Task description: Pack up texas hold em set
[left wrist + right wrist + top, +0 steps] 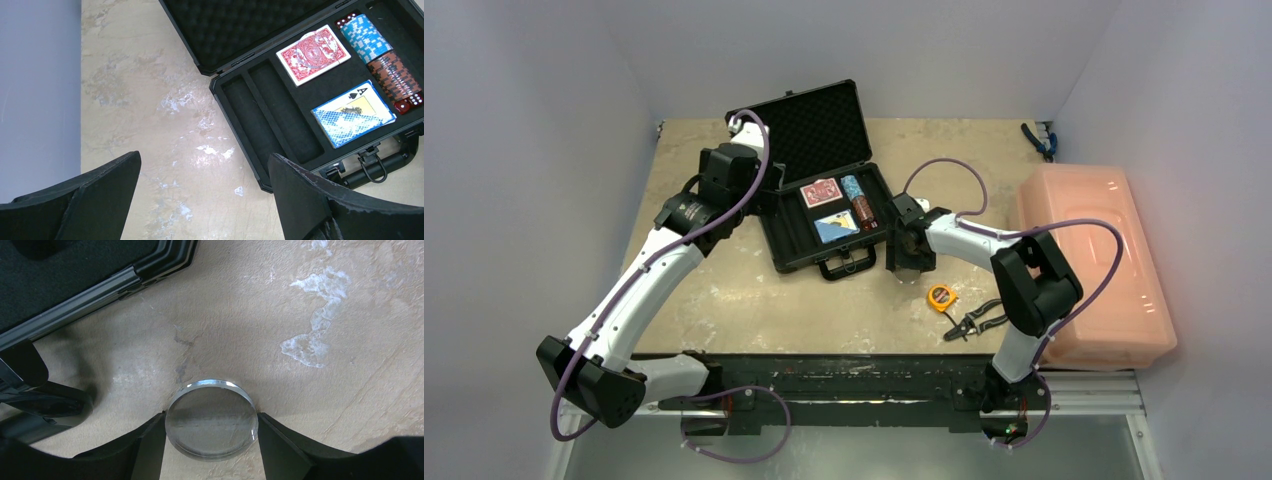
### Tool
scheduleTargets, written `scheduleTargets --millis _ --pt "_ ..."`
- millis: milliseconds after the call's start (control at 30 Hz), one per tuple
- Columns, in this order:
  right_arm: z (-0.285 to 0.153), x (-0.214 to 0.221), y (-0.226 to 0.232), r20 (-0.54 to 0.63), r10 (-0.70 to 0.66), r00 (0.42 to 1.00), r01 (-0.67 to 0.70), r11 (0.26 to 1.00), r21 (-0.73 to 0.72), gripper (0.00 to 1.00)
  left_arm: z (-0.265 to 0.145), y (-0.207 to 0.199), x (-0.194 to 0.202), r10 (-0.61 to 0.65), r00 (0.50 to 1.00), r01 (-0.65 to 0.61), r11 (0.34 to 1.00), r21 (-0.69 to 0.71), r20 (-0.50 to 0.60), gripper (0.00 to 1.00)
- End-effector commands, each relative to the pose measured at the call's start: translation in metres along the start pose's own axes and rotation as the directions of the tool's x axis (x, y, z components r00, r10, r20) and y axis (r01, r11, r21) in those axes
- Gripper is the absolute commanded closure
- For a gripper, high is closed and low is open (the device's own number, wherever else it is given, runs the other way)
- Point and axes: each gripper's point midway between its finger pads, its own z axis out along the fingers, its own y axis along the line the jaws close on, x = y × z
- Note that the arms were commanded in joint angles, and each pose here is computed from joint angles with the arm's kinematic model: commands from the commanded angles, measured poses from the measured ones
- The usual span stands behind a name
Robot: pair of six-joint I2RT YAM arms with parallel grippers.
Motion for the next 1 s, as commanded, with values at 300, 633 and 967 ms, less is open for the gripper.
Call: scheduleTargets --millis 300,633,967 --pt "-0.028 -0.021 0.014 0.088 -0.011 0.996 0.021 0.994 -0.111 1.0 -0.005 0.004 -0.01 0.001 0.999 -0.002 1.0 0.004 0.038 0.01" --pt "-0.043 -0.03 0.008 0.132 -0.016 0.991 0.029 0.994 -0.101 1.0 -0.005 0.004 -0.011 0.001 0.999 -0.001 1.0 0.005 0.04 0.01" --pt "-0.086 -0.061 0.009 0.298 0.049 0.953 0.004 0.985 -0.175 1.0 -0.006 0.004 -0.011 0.0 0.999 0.0 1.0 0.005 0.042 0.02"
